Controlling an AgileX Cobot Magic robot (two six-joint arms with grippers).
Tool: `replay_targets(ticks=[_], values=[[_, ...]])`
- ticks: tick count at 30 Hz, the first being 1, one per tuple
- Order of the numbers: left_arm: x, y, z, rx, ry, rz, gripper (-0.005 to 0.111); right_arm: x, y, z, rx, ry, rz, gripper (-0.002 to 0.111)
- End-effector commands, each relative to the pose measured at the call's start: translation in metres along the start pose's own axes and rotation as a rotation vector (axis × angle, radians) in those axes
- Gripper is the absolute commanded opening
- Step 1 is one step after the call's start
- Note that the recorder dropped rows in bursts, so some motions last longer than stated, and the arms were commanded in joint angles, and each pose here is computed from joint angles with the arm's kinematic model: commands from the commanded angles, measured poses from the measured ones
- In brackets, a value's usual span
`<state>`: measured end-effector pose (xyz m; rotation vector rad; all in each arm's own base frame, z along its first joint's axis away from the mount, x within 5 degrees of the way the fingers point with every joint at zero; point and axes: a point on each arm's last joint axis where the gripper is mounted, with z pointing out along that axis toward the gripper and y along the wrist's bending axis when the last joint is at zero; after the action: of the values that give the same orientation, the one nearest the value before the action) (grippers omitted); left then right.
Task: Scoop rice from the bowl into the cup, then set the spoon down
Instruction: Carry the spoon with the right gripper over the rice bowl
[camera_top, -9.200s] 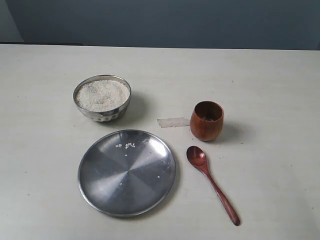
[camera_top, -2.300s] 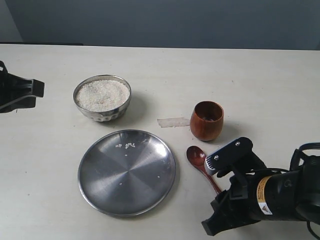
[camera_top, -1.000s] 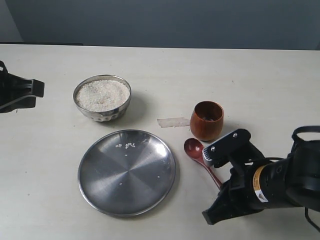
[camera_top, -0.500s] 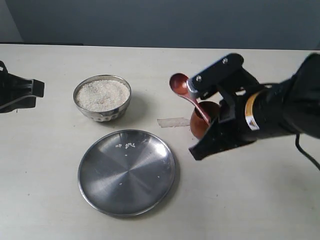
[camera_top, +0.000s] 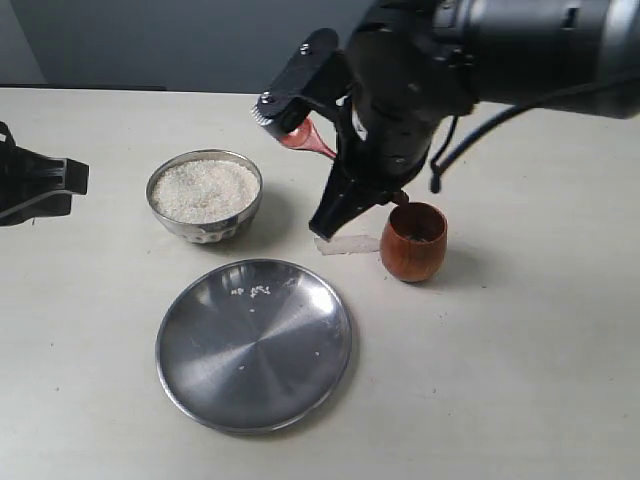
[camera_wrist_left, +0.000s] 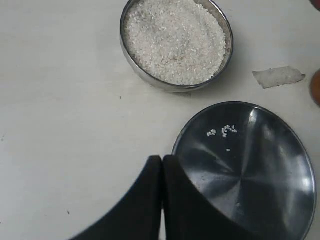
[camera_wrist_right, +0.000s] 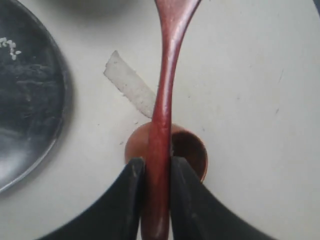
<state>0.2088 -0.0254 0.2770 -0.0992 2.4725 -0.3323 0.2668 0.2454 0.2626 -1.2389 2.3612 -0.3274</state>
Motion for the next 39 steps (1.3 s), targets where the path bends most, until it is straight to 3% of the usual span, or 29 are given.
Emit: replay_targets(ticks=[1,12,18,33,39], values=[[-0.002,-0.001,-0.001,0.003,-0.014,0.003,0.000,-0.026,0.009,0.011,0.116,0.055,-0.144,-0.001],[-0.002,-0.001,-0.001,0.003,-0.014,0.003,0.000,-0.079,0.048,0.051,0.228,0.081,-0.307,-0.001],[-0.002,-0.001,-0.001,0.003,-0.014,0.003,0.000,-0.081,0.054,0.079,0.316,0.147,-0.387,-0.001],[-0.002,-0.001,-0.001,0.003,-0.014,0.003,0.000,-0.085,0.080,0.090,0.240,0.114,-0.404,-0.001],[-0.002,-0.001,-0.001,0.003,-0.014,0.003,0.000,-0.091,0.079,0.085,0.103,0.084,-0.204,-0.001]])
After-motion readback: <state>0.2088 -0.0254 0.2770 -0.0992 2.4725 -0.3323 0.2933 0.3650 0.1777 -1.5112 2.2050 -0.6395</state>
